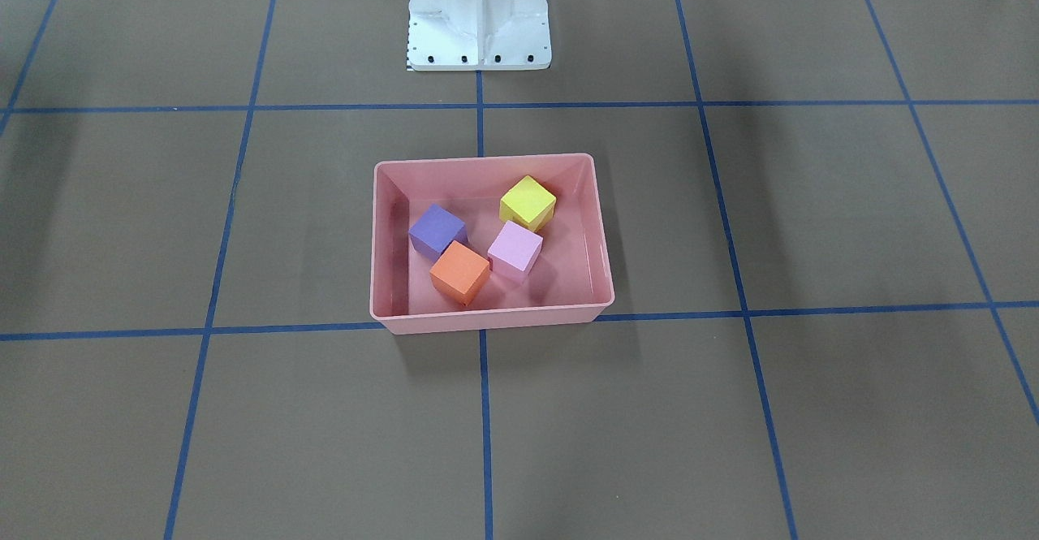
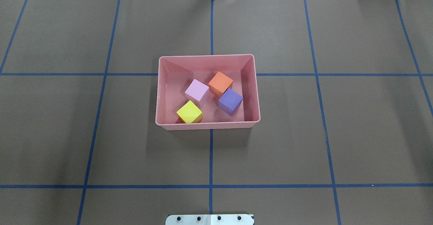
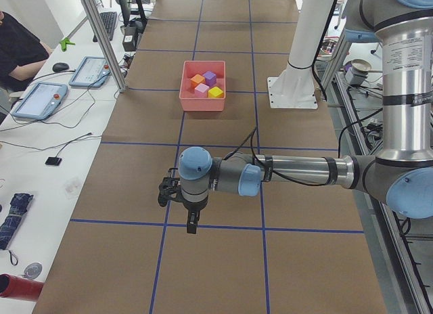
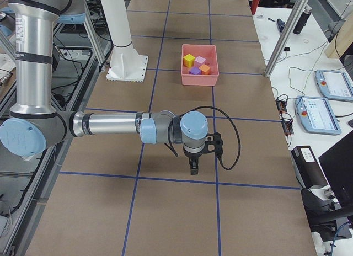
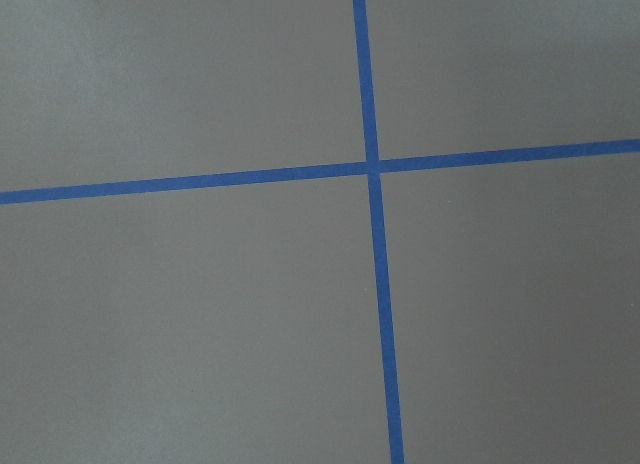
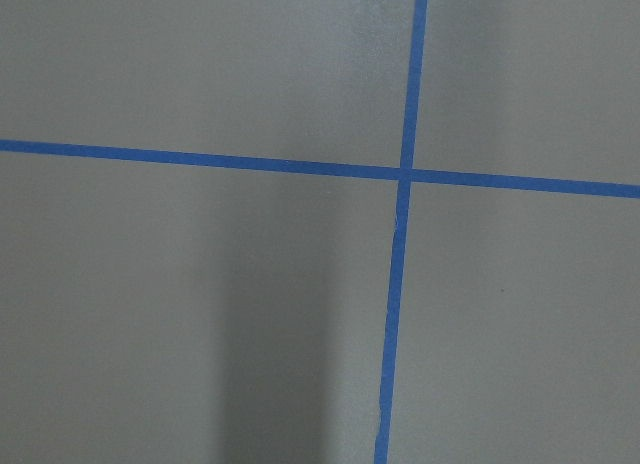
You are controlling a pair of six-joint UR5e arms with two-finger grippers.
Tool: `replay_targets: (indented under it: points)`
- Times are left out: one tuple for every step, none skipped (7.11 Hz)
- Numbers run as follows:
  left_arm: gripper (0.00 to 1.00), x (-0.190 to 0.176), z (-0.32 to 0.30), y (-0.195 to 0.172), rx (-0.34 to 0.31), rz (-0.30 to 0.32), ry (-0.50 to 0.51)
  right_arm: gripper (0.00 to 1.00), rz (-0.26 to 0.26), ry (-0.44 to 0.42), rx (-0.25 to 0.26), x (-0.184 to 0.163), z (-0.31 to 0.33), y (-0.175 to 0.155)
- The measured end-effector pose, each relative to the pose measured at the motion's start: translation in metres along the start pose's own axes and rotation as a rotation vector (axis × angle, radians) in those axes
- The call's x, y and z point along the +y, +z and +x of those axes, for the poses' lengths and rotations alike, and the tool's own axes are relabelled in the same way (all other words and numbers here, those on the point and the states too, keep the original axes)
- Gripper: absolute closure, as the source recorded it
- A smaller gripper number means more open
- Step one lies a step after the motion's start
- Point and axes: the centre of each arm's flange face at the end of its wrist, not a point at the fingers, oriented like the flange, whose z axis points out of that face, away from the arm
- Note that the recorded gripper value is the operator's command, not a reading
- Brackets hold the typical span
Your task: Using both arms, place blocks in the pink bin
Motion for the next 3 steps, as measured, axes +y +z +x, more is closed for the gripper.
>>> replay_targets:
  points:
    - [0.00,0.0007,-0.0012,0.0006,0.000,-0.001,-0.003,0.00,-0.003,0.003,-0.001,0.0002,0.0017,0.0015]
    - [0.00,0.0012,-0.0023,0.0012,0.000,-0.002,-0.005,0.00,-0.004,0.004,-0.002,0.0000,0.0023,0.0021]
    - [0.00,0.0014,-0.0030,0.0017,0.000,-0.003,-0.005,0.00,-0.004,0.004,-0.002,-0.0005,0.0022,0.0020]
